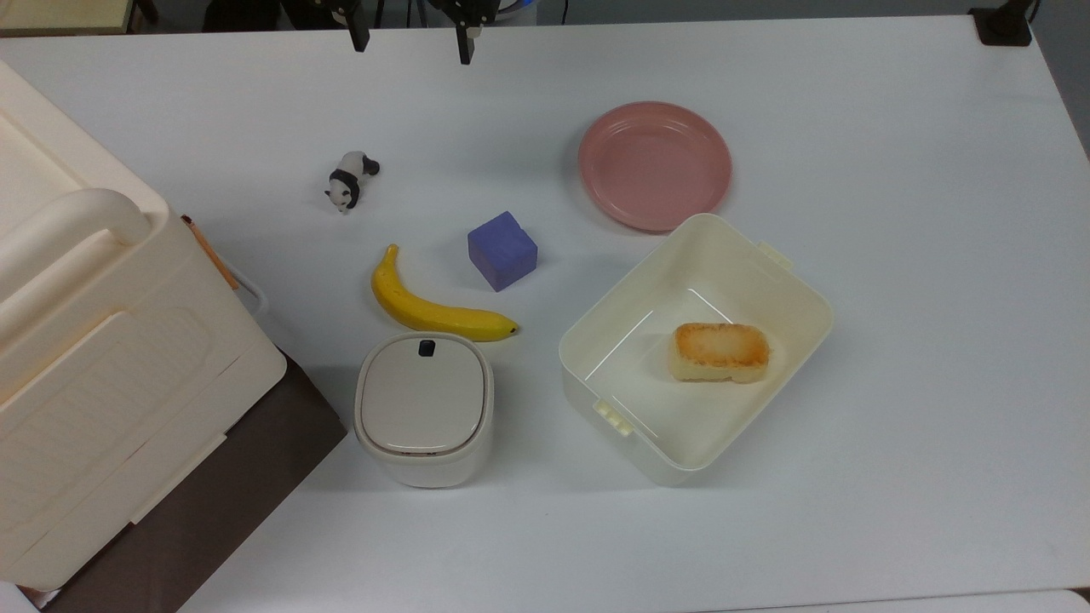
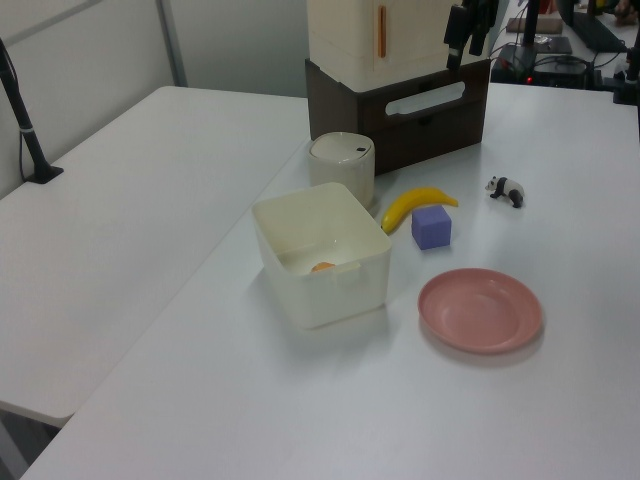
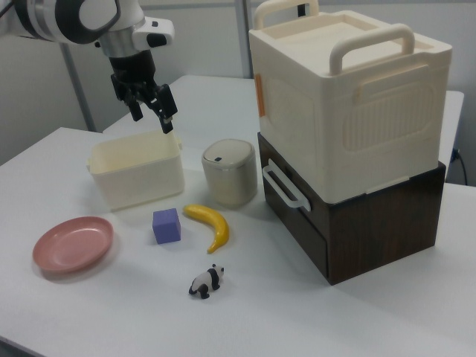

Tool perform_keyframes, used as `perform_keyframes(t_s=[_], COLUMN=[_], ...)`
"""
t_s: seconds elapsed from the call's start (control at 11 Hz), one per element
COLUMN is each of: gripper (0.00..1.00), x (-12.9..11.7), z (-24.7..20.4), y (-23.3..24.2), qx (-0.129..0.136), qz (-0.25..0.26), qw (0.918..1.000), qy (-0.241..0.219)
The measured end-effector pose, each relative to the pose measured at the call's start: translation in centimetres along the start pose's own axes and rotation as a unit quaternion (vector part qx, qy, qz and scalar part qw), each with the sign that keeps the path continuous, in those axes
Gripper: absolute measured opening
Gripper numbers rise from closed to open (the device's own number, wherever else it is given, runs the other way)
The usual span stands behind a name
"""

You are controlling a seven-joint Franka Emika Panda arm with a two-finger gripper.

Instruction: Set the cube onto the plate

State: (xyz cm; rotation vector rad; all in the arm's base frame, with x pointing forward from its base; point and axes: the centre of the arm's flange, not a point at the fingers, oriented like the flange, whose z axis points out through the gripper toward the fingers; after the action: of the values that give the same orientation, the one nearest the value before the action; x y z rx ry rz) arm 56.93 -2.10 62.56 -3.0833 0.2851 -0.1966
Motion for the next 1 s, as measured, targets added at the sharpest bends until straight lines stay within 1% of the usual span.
perform_keyframes(t_s=[0.09, 0.27, 0.45, 0.63, 1.0], gripper=[1.00, 1.00, 1.00, 1.00, 1.00], x=[0.0, -0.1, -0.1, -0.6, -0.7], z=[0.0, 0.7, 1.7, 2.2, 2.3], y=[0.0, -0.9, -2.5, -2.4, -2.1], qx=[0.000, -0.019, -0.030, -0.036, -0.038], qz=[0.000, 0.014, 0.020, 0.023, 0.025], qw=[1.0000, 0.9997, 0.9993, 0.9986, 0.9982], qy=[0.000, -0.004, -0.010, -0.032, -0.039])
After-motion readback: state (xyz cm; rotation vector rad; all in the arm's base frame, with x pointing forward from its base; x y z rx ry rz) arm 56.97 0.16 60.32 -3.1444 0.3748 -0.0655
